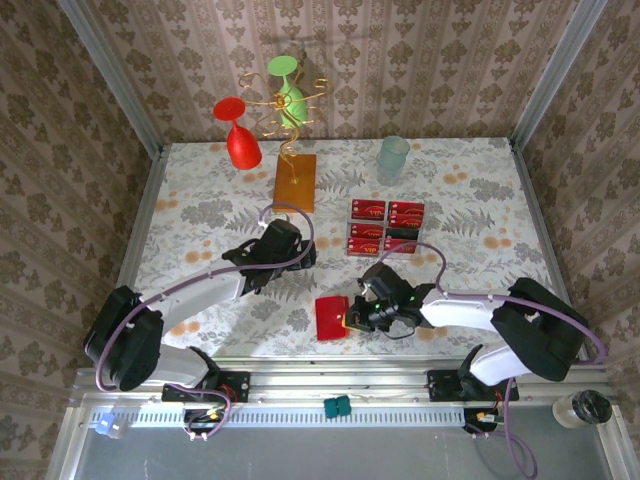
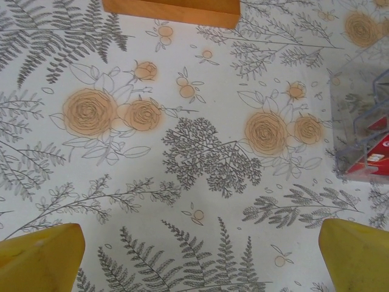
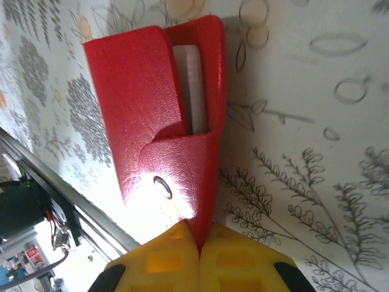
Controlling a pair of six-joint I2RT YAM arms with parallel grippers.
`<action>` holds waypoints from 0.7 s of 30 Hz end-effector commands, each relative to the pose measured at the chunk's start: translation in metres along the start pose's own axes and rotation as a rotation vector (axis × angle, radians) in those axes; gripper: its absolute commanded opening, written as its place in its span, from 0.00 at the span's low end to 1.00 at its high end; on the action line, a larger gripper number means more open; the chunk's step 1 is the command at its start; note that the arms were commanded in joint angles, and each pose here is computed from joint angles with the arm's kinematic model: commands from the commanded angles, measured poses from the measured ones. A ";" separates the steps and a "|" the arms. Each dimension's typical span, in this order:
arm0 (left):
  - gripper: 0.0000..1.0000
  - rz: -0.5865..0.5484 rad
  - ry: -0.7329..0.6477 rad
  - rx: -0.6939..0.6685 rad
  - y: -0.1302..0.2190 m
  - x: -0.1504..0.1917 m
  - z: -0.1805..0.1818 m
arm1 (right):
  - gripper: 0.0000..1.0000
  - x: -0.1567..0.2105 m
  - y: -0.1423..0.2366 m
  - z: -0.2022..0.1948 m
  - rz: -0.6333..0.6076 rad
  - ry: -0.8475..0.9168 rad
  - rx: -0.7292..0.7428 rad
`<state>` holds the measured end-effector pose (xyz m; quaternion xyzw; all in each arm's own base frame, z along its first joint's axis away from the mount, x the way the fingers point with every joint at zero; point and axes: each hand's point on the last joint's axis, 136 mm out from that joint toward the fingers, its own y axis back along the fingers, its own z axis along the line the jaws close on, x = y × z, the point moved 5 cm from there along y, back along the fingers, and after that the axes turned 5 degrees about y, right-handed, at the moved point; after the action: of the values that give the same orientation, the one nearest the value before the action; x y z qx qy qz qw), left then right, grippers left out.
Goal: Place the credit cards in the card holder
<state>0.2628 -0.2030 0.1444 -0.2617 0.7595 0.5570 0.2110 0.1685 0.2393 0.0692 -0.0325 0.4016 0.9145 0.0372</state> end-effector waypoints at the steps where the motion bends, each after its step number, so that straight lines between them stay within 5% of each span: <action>1: 1.00 0.030 0.027 0.171 0.007 -0.009 -0.014 | 0.00 -0.028 0.031 0.034 -0.075 0.050 -0.115; 9: 0.98 0.030 0.282 0.474 0.020 -0.039 -0.024 | 0.00 -0.085 0.088 0.068 -0.230 0.044 -0.318; 21: 0.80 0.021 0.407 0.709 0.023 -0.053 -0.050 | 0.00 -0.111 0.092 0.096 -0.248 0.042 -0.426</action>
<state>0.2885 -0.2298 0.2045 -0.2779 0.9190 0.2424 0.1395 0.2636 0.2358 0.1928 -0.0946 0.2292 0.9585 0.1406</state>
